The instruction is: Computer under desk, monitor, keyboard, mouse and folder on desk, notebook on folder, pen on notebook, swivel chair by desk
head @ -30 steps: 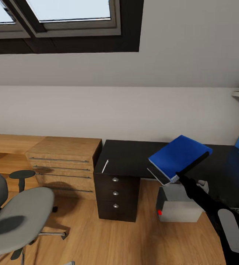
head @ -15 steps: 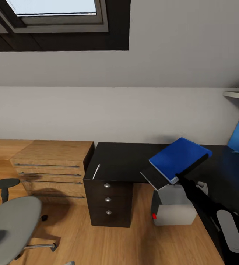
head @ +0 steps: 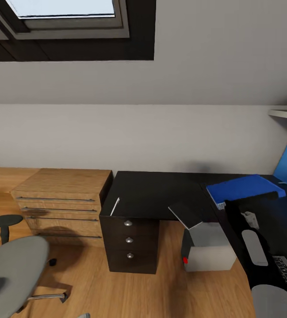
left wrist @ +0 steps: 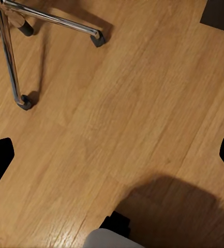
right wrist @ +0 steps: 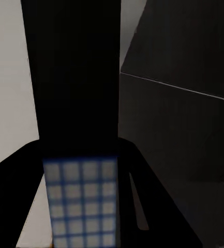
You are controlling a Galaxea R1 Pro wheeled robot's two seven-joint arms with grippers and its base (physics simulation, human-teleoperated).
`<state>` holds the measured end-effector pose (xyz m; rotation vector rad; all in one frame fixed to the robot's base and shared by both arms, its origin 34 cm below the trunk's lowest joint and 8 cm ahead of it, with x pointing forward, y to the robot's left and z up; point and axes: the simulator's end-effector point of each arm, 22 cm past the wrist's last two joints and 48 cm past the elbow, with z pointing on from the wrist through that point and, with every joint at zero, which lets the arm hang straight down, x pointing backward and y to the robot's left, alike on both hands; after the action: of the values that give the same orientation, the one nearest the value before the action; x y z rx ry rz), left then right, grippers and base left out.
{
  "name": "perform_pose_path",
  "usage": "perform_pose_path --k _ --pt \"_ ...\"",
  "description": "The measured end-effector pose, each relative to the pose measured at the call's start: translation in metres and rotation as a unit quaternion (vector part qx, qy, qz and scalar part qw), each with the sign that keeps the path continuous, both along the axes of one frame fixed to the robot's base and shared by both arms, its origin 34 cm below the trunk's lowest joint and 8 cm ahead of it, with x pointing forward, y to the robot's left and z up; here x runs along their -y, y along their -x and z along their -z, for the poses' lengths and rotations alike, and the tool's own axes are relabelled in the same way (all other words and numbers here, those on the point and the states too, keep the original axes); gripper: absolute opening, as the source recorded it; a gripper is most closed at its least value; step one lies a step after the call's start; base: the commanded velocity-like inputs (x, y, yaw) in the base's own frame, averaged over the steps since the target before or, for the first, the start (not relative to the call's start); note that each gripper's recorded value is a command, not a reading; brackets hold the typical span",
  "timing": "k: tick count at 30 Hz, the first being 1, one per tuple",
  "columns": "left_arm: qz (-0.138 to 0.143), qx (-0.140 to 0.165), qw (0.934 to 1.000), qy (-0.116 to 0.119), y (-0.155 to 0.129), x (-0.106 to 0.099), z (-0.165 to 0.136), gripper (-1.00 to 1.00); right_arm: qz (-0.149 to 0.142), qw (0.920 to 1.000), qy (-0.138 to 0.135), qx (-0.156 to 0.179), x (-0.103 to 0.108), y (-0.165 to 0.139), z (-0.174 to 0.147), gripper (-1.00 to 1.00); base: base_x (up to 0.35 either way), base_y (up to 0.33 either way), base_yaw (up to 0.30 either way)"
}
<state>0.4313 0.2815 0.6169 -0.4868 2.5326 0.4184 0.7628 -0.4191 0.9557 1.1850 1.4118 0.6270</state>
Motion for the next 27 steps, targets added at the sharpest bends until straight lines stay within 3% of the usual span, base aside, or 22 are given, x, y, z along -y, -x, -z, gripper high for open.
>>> perform_pose_path --k 4,9,17,22,27 --pt "0.000 0.000 1.0000 0.000 0.000 0.000 0.000 1.00 0.025 0.9995 -0.021 0.000 0.006 -0.017 -0.002 -1.00 0.000 0.000 0.000" --pt "0.000 0.000 1.0000 0.000 0.000 0.000 0.000 1.00 0.081 0.9958 -0.040 0.013 0.024 -0.021 -0.005 -1.00 0.000 0.000 0.000" --pt "0.003 0.000 1.0000 0.000 0.000 0.002 0.000 1.00 0.103 0.9916 -0.065 -0.045 0.017 -0.008 0.060 -1.00 0.000 0.000 0.000" --pt "0.012 0.003 0.9999 -0.001 -0.001 0.007 -0.001 1.00 0.103 0.9886 -0.106 -0.032 -0.006 -0.010 0.066 -1.00 0.119 0.000 0.000" --pt "0.049 0.014 0.9986 -0.010 -0.002 0.021 -0.001 1.00 0.108 0.9840 -0.140 -0.021 -0.012 -0.011 0.067 -1.00 0.293 0.000 0.000"
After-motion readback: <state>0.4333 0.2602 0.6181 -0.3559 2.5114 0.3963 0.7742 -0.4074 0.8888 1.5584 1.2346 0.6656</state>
